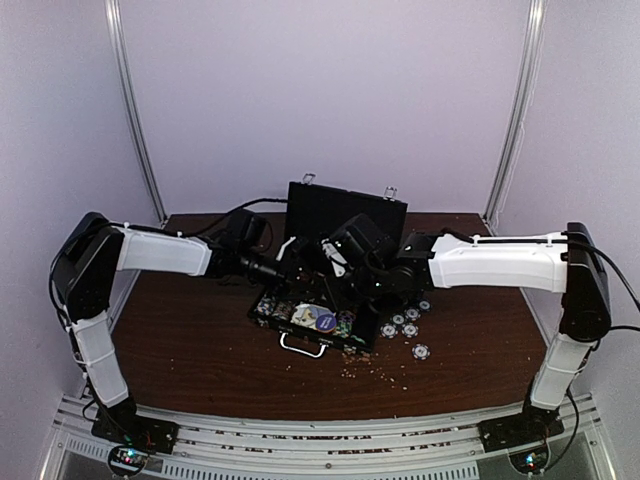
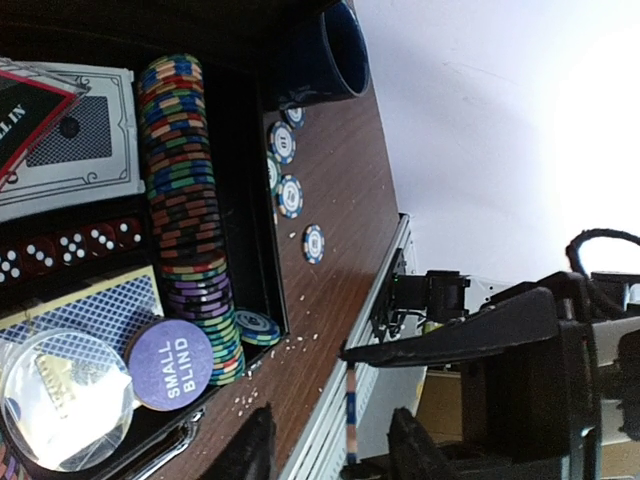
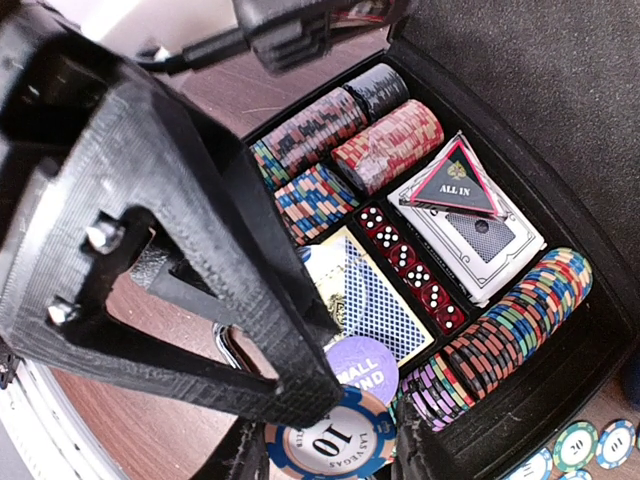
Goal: Pack up texas hold em set
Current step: Pass from the right arm to the left
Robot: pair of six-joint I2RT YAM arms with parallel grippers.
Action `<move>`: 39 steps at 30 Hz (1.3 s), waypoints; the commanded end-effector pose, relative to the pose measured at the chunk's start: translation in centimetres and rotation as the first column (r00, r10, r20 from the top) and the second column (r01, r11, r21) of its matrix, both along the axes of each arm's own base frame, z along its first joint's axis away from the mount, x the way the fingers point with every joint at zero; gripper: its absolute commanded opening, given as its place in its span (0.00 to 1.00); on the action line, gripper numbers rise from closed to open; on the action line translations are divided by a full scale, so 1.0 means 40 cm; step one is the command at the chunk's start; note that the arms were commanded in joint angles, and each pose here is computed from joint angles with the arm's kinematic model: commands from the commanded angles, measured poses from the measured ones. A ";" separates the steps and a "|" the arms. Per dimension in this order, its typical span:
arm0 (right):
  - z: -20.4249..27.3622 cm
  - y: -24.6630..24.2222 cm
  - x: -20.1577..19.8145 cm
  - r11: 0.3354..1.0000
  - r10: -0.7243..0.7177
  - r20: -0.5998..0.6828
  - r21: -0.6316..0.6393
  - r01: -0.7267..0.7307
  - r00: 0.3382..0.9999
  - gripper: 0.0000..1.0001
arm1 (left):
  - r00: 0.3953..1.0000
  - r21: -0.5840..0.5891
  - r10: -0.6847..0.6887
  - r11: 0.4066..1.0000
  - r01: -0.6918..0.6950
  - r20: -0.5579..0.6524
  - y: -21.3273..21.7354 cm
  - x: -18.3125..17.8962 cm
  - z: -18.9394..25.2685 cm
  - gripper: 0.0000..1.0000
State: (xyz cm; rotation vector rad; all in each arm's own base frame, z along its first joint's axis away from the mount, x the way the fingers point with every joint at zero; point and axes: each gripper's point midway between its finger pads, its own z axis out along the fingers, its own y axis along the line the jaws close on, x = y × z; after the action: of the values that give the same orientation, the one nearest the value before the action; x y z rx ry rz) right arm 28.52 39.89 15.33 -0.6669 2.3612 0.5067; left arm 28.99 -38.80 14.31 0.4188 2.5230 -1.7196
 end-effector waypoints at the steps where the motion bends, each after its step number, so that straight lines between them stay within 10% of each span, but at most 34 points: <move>1: 0.013 0.024 0.010 1.000 0.012 0.021 0.013 -0.013 1.000 0.25 | 0.998 -0.084 -0.048 0.995 0.051 0.048 -0.032 0.005 0.050 0.35; 39: 0.026 0.022 0.020 0.999 -0.014 0.033 0.034 0.013 0.999 0.25 | 0.996 -0.043 -0.087 0.995 0.088 0.022 -0.050 -0.001 0.022 0.00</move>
State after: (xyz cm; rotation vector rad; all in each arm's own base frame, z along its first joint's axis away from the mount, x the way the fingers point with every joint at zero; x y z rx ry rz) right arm 28.84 40.37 14.83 -0.6728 2.3639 0.5009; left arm 28.84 -40.06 13.94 0.4738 2.5497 -1.7680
